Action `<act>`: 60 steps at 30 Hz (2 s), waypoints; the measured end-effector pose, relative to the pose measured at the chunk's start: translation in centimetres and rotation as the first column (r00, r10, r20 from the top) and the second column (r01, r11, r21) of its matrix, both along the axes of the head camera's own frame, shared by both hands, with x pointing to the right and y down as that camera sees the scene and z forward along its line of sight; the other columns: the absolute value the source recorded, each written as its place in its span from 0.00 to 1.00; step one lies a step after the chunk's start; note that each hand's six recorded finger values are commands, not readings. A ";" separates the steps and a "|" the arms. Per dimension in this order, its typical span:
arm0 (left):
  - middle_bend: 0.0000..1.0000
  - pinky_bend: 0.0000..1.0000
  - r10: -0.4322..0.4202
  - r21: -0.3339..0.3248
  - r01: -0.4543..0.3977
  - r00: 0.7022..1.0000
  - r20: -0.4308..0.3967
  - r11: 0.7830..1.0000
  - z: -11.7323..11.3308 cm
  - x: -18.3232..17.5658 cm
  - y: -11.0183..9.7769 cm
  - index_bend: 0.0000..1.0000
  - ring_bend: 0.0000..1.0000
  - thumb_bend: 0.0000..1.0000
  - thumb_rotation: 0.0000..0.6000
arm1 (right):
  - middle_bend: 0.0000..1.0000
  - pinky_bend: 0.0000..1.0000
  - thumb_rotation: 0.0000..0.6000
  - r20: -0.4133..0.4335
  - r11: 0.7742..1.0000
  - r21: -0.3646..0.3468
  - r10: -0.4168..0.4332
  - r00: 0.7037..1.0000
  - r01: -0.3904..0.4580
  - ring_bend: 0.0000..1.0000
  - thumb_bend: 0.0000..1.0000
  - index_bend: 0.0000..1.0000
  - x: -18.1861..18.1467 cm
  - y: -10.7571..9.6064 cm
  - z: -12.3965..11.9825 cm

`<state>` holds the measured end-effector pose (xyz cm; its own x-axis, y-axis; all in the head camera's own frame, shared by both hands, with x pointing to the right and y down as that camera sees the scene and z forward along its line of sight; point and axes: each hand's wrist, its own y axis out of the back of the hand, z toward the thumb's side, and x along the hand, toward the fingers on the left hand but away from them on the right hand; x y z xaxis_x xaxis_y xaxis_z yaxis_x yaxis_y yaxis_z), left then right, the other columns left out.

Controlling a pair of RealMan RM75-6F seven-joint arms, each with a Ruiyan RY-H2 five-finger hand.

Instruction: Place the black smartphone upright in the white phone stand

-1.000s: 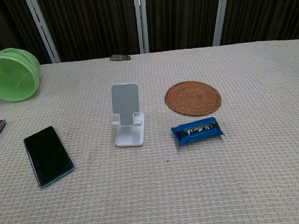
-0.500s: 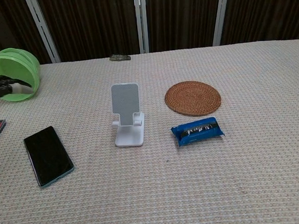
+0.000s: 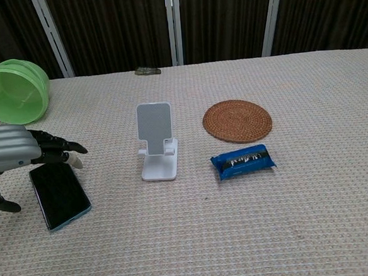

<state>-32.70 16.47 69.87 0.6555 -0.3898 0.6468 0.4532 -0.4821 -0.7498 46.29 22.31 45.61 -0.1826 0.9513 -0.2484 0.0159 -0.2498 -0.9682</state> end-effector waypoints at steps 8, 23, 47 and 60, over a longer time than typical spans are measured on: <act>0.04 0.18 0.043 -0.007 -0.043 0.999 -0.020 0.999 1.8 1.5 0.3 0.18 0.11 0.00 1.00 | 0.00 0.00 1.00 -0.005 1.000 -0.005 0.003 1.000 -0.003 0.00 0.00 0.00 0.0 0.0 0.1; 0.41 0.43 0.065 0.015 -0.065 0.998 -0.019 0.998 2.1 2.5 -0.2 0.52 0.45 0.00 1.00 | 0.00 0.00 1.00 0.001 1.000 -0.008 0.010 1.000 -0.010 0.00 0.00 0.00 0.1 0.1 0.0; 0.44 0.45 0.340 0.624 -0.253 0.940 -0.022 0.739 -8.0 6.5 -7.7 0.57 0.47 0.00 1.00 | 0.00 0.00 1.00 0.032 1.000 -0.001 0.006 0.999 -0.006 0.00 0.00 0.00 0.2 0.2 -0.5; 0.42 0.42 0.607 0.752 -0.583 0.729 0.316 0.309 -7.1 16.0 -7.9 0.54 0.46 0.00 1.00 | 0.00 0.00 1.00 0.039 1.000 -0.001 0.027 0.999 -0.027 0.00 0.00 0.00 1.0 0.4 -0.8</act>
<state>-16.67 8.62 62.74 0.9372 -0.1958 0.2887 0.3423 0.6752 -0.6534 47.28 22.70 44.78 -0.1980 0.9462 -0.2560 0.0601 -0.2489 -0.9667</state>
